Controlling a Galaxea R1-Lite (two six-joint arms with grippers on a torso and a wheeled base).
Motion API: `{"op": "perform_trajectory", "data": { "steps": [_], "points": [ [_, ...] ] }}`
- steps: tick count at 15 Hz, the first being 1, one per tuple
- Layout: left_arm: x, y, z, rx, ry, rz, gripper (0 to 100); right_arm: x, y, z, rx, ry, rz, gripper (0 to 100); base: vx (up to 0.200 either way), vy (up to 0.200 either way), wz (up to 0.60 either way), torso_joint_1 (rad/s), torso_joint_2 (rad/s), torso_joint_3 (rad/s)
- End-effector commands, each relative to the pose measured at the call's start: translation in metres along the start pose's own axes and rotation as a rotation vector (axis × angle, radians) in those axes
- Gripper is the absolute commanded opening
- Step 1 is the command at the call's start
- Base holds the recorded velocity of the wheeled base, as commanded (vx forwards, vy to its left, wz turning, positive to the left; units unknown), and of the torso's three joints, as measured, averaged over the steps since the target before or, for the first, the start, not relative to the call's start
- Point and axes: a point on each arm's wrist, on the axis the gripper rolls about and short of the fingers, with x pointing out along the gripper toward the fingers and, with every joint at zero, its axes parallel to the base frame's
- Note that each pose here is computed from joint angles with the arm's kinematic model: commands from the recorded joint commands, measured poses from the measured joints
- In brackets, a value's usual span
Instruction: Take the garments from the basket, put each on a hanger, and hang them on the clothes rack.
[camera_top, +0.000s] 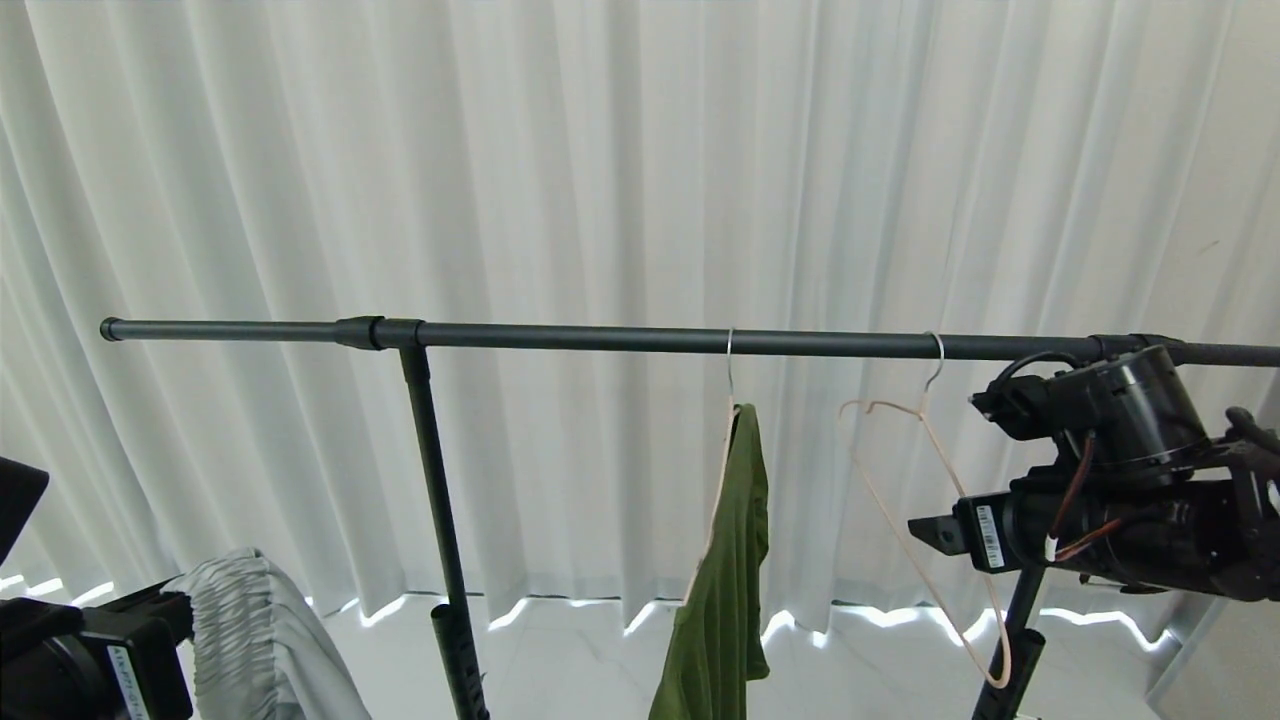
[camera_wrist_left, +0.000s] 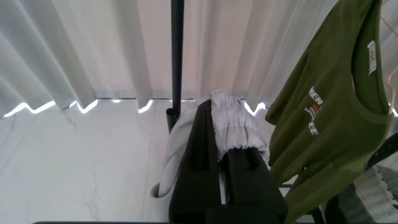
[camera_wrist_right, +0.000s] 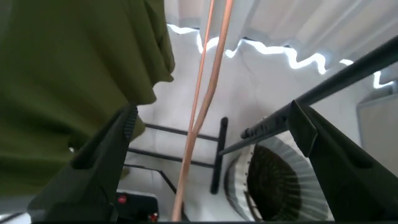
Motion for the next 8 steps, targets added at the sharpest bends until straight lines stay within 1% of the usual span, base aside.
{"op": "perform_trajectory", "data": {
  "steps": [1,4,8],
  "points": [
    [0.0,0.0,0.0,0.0,0.001,0.0,0,0.011,0.003,0.0,0.002,0.024,-0.007,100,0.0,0.0,0.0,0.0,0.0,0.0],
    [-0.001,0.0,0.0,-0.001,-0.005,0.0,0,0.025,0.005,0.004,0.044,0.036,-0.019,100,0.0,0.0,0.0,0.0,0.0,0.0],
    [-0.001,0.0,0.0,-0.001,-0.004,0.0,0,0.032,0.0,0.004,0.06,0.049,-0.041,100,0.0,0.0,0.0,0.0,0.0,0.0]
  ]
}}
